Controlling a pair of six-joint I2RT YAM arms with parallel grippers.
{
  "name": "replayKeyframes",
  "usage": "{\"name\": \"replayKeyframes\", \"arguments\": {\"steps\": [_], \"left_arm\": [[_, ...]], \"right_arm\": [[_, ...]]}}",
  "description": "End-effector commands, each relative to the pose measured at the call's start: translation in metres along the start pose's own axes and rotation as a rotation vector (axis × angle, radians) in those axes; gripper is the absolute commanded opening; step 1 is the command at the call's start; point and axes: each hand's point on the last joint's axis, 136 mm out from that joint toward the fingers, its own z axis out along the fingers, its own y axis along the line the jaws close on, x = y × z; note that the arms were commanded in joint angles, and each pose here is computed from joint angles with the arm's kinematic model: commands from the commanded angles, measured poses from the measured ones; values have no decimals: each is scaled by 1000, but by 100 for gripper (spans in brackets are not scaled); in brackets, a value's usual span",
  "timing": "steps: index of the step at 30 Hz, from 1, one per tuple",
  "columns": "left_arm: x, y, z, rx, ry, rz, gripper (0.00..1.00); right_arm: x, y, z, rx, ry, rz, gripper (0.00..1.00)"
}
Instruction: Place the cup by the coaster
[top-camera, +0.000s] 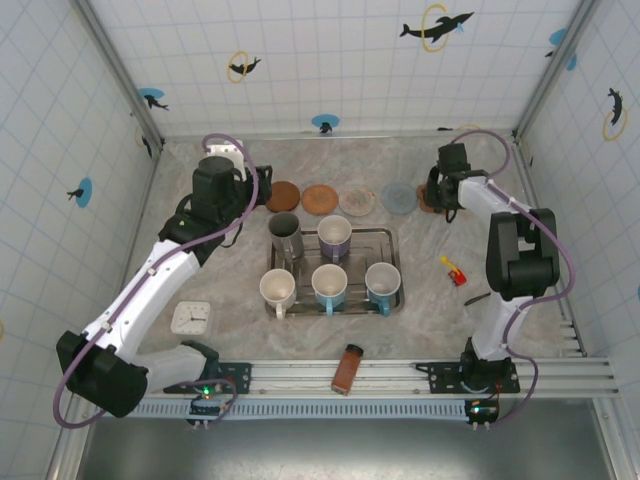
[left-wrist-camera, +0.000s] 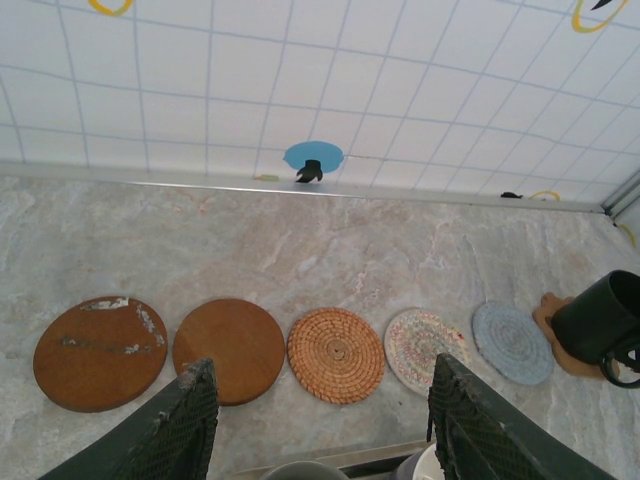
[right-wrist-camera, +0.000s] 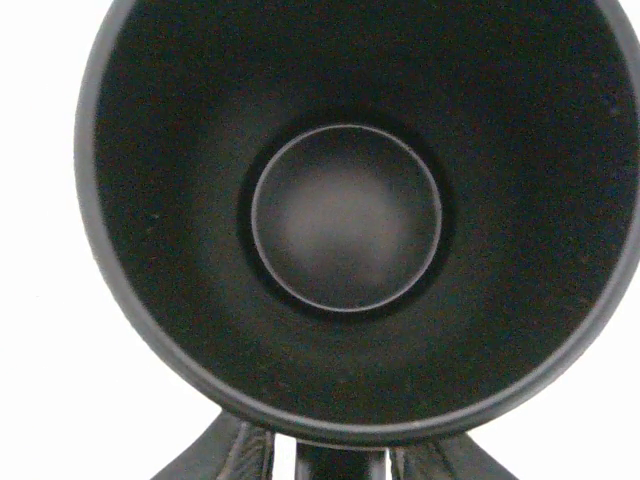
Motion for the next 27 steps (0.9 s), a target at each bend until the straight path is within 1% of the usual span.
{"name": "replayKeyframes", "arguments": {"steps": [1,4,8,12,15,19,23,27], "left_arm": [[-16,-4,-12,11,-50,17,57],[-16,-4,-16,10,-54,17,57],[-14,-1,-20,2,-45,17,57],[-8,0,-22,0,-15,21,59],[2,-2,-18,5,38,27,63],[24,1,-11,-12,159,20,65],[49,7,-8,-41,271,15,65],[67,13,-13,-64,331,11,65]], "right_arm": [[-39,5,-27,-9,-129,7,39],[-41,4,-35,1,-142,9,47],[-44,0,-50,17,-161,16,54],[-46,-1,-69,21,-191,30,58],[-47,3,-85,9,-219,46,59],[-45,17,-103,-37,-256,71,59],[-35,35,-115,-95,-274,74,59],[-24,41,-125,-119,-292,84,59]]}}
